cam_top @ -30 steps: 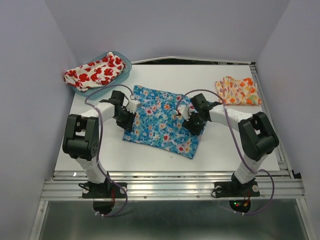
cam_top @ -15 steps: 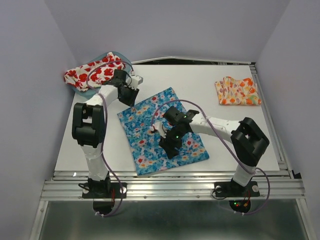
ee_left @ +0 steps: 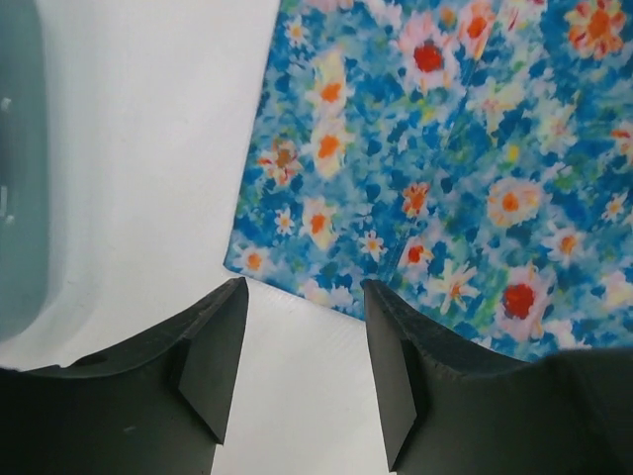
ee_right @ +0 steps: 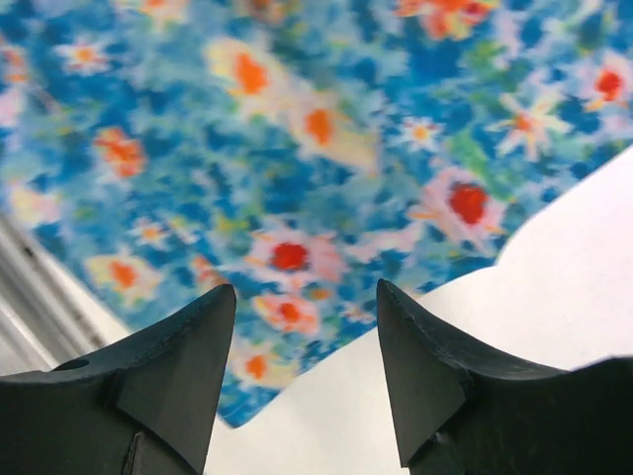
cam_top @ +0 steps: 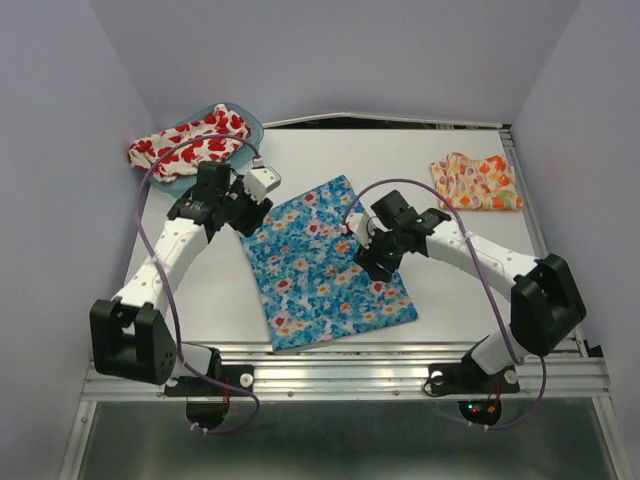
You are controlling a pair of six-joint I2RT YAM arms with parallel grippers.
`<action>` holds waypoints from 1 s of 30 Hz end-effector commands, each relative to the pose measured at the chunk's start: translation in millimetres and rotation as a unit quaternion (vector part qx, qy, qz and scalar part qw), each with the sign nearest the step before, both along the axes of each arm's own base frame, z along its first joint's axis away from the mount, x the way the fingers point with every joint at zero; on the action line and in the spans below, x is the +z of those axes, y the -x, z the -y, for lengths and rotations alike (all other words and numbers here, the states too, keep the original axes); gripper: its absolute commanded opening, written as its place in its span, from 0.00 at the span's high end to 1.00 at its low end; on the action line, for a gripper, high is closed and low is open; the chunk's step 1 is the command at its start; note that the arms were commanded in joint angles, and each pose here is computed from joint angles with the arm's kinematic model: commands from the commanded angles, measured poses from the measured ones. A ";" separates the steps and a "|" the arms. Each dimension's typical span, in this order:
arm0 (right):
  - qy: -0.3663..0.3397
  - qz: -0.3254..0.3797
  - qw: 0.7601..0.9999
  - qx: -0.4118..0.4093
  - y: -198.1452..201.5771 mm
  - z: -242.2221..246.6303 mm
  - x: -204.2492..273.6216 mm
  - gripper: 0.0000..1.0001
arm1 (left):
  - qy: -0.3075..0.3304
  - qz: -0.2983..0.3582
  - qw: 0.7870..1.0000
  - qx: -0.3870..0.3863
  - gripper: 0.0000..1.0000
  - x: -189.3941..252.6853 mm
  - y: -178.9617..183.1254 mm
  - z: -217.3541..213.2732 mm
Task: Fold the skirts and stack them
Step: Flatten the skirt out
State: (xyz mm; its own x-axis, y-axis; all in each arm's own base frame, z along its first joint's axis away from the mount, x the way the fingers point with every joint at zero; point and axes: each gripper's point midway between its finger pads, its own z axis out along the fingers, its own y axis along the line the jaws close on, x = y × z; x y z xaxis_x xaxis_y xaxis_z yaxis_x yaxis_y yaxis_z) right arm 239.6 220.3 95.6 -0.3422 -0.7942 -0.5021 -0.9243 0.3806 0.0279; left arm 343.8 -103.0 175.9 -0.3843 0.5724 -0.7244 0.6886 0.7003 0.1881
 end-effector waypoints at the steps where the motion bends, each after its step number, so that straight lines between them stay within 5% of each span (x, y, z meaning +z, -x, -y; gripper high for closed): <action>1: -0.009 0.087 0.996 -0.010 -66.3 -11.6 16.9 0.36 | -0.005 -0.084 0.996 -0.015 0.39 -46.4 5.6 4.5; 9: 0.043 0.059 0.997 0.019 -99.2 -26.1 -47.1 0.41 | -0.013 -0.117 0.992 0.036 0.43 -73.9 -40.4 4.2; 13: 0.087 0.006 0.995 0.039 -71.0 -4.4 -91.3 0.45 | 0.001 -0.118 0.992 0.051 0.43 -71.2 -62.4 -0.3; 17: 0.108 -0.111 0.985 0.071 -1.7 23.1 -117.8 0.50 | -0.004 -0.117 0.992 0.036 0.45 -69.7 -78.9 4.0; 24: 0.083 -0.178 0.966 0.169 91.4 9.7 -92.0 0.54 | 0.006 -0.115 0.993 0.001 0.45 -58.3 -92.9 12.9; 27: 0.063 -0.154 0.972 0.168 81.4 -6.2 -70.1 0.50 | 0.007 -0.132 0.991 -0.028 0.45 -61.7 -88.9 17.4; 30: 0.036 -0.078 0.987 0.136 29.6 -19.2 -34.2 0.44 | 0.008 -0.149 0.987 -0.055 0.46 -65.1 -83.8 19.8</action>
